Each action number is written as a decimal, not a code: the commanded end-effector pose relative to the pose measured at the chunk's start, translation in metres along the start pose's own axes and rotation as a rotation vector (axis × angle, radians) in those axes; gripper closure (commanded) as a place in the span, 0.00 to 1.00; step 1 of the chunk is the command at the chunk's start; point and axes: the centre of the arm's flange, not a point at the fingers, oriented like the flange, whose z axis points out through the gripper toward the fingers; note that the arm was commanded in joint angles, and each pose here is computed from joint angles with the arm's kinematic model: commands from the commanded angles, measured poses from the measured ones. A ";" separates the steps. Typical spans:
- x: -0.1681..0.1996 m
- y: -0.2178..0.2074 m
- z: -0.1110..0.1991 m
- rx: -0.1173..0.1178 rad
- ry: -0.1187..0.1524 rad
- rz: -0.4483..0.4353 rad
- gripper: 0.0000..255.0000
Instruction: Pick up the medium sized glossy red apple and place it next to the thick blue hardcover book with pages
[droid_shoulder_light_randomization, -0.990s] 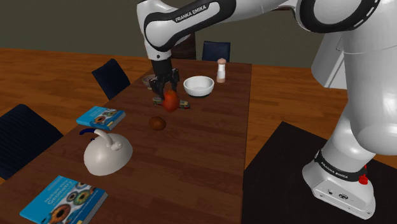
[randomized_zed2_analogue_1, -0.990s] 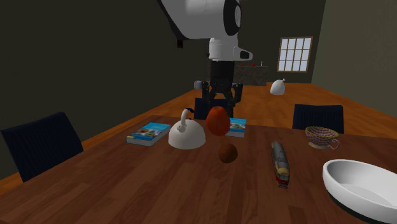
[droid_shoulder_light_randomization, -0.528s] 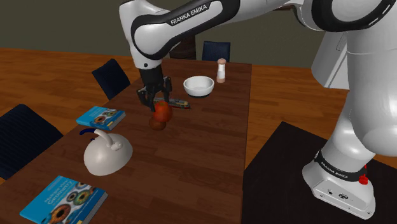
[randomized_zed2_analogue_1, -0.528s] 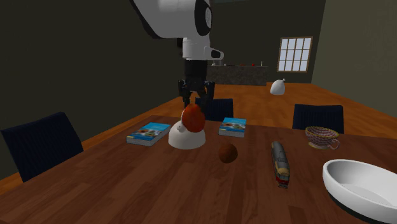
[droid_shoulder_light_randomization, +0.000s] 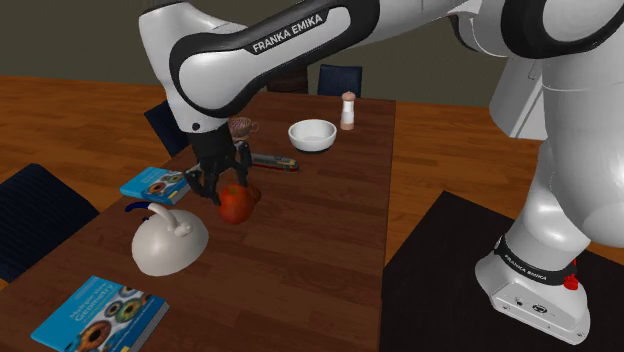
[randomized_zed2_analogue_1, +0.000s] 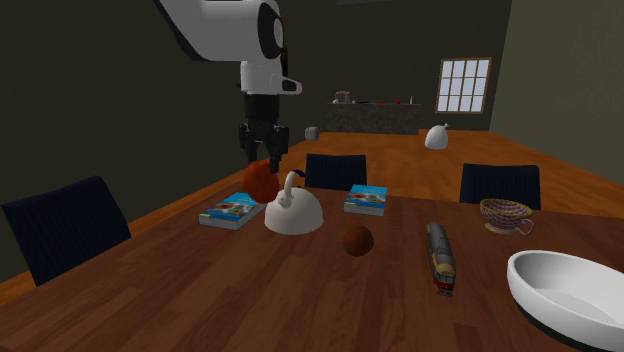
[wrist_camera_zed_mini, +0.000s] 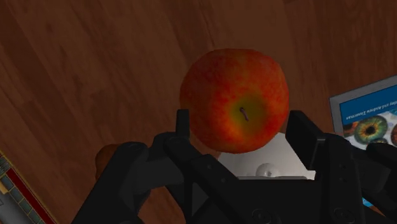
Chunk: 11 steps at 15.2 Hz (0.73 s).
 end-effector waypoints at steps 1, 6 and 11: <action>-0.009 -0.023 0.000 0.000 0.000 0.001 1.00; -0.035 -0.084 0.000 0.000 0.000 0.001 1.00; -0.061 -0.145 0.001 0.000 0.000 0.001 1.00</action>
